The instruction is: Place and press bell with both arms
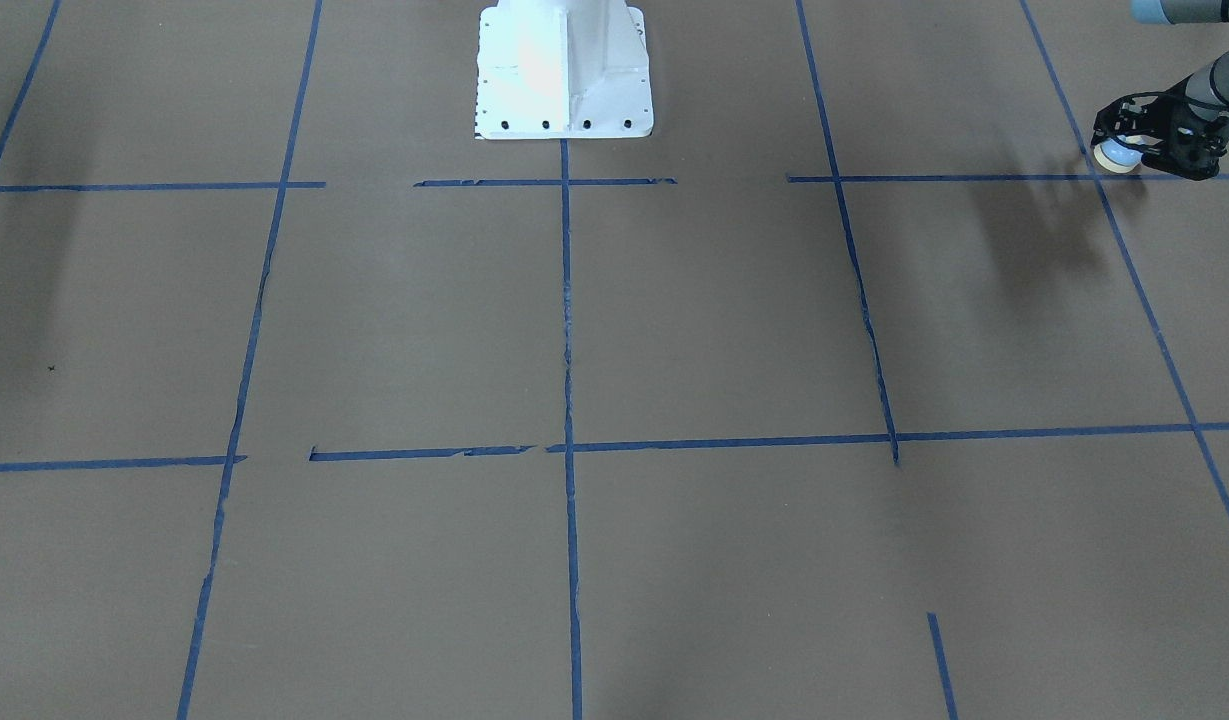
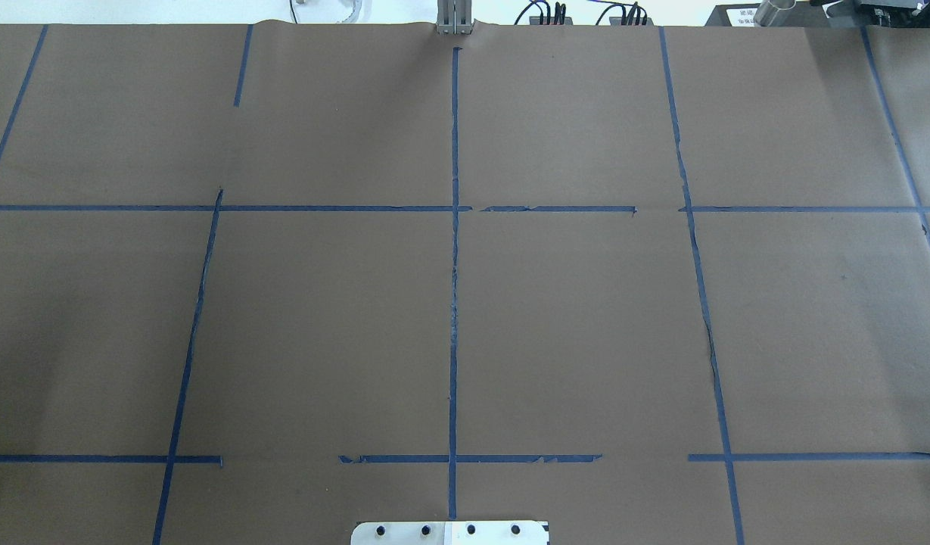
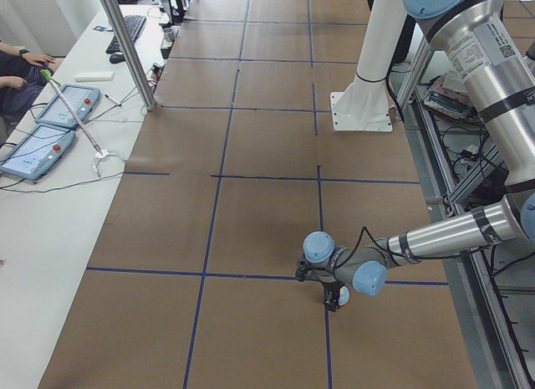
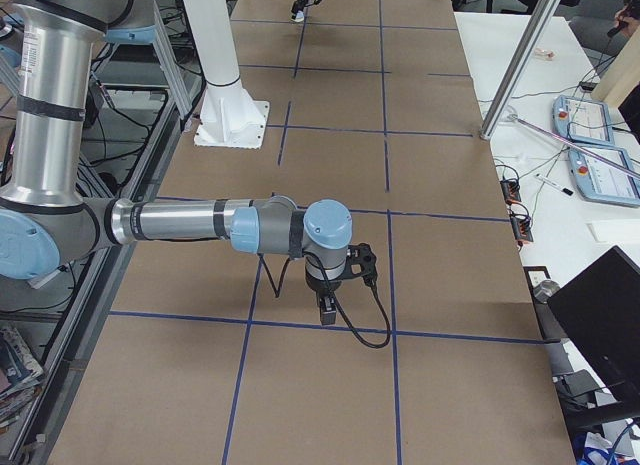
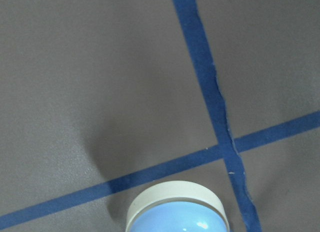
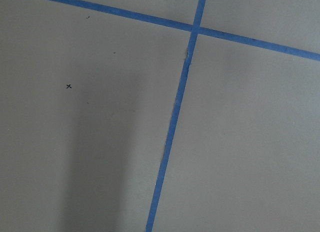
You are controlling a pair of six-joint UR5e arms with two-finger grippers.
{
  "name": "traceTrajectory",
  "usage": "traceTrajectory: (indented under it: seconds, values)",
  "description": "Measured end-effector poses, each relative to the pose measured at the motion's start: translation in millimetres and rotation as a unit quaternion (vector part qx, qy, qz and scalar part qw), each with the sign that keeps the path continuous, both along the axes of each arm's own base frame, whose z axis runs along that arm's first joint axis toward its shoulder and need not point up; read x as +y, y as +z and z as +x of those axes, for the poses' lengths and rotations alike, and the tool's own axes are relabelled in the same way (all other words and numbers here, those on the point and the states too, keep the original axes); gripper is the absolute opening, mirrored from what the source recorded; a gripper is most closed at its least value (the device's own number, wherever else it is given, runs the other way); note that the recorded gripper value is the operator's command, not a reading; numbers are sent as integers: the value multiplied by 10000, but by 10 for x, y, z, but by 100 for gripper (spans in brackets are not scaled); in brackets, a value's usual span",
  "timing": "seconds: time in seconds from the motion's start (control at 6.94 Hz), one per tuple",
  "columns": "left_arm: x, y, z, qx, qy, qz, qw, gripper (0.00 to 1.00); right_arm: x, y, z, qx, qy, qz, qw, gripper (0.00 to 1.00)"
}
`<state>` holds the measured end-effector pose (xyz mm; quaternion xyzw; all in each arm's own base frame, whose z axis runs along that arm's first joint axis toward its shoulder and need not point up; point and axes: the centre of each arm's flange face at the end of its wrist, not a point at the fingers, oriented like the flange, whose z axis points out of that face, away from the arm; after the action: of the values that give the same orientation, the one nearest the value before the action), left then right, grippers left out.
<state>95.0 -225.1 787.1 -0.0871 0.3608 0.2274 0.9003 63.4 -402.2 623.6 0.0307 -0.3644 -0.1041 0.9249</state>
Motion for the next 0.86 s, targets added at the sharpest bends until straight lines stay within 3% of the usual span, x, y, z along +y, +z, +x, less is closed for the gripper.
traceTrajectory:
  seconds: [0.43,0.86]
  values:
    - [-75,-151,9,232,-194,332,9990,9,0,0,-1,-7,-1,0,10000,100]
    - [-501,-710,-281,599,-1177,1050,9857,5,7,7,-5,-33,6,-21,10000,100]
